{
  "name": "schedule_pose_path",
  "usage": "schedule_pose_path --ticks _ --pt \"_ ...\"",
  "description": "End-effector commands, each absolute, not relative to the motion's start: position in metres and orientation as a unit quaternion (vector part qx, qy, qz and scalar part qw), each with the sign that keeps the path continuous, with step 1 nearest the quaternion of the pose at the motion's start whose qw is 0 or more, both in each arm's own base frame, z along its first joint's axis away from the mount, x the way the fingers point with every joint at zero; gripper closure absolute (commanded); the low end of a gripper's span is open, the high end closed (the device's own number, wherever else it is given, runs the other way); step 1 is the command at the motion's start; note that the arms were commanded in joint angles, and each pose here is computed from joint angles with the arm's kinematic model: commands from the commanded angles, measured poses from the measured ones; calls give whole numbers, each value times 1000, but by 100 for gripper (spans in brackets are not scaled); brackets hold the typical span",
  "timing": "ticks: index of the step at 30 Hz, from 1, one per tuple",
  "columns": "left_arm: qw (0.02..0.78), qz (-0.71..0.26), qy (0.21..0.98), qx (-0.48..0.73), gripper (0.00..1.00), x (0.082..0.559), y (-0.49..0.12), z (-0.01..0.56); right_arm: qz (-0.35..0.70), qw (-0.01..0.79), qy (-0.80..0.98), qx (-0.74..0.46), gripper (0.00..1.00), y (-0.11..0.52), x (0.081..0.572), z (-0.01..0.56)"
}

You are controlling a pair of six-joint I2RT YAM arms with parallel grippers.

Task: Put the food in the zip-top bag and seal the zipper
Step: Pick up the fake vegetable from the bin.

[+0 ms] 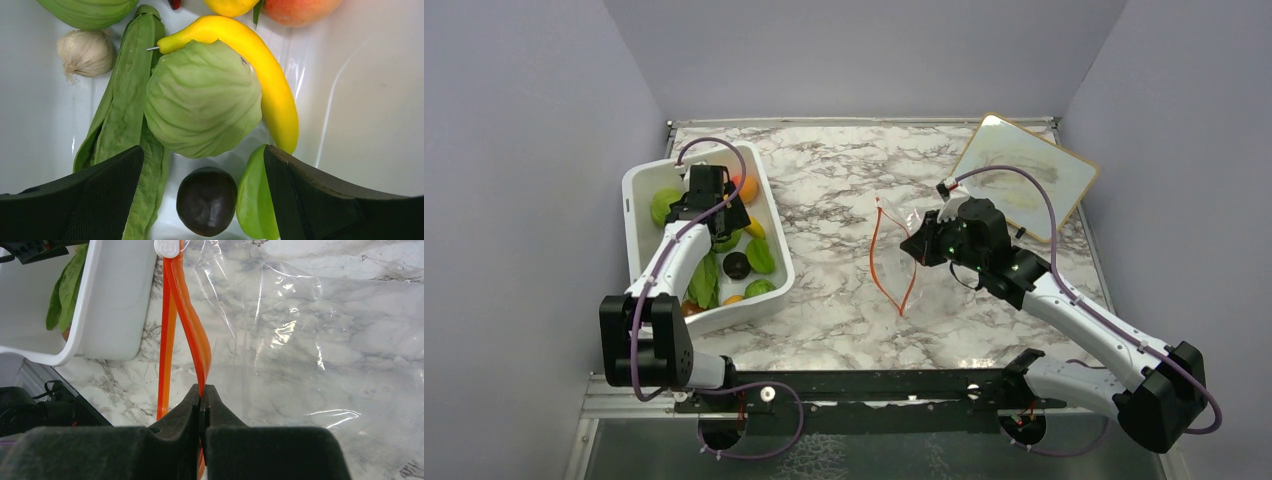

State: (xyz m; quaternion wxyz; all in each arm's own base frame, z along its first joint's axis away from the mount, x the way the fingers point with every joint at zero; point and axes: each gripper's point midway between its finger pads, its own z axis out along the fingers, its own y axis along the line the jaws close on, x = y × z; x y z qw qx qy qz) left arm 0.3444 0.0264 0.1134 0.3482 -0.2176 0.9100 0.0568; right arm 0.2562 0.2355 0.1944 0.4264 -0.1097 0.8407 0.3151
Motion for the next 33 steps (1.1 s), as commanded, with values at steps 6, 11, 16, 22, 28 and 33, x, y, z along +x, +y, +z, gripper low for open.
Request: schedule_pose_path --ticks 6,11,16,22,28,33 --pt "365 44 909 -198 5 373 33 121 330 446 823 -124 99 239 254 216" --pt "348 42 916 -194 2 375 34 109 333 445 823 -120 99 239 253 214" --pt "331 30 924 -188 1 377 33 96 337 441 823 -120 99 239 251 213" --pt "314 29 931 -184 1 377 32 85 334 442 823 -123 99 239 251 214" --pt "302 40 935 -182 1 374 36 79 338 440 823 -123 99 239 249 213" --pt "295 31 938 -181 1 374 32 75 343 436 823 -124 99 241 248 210"
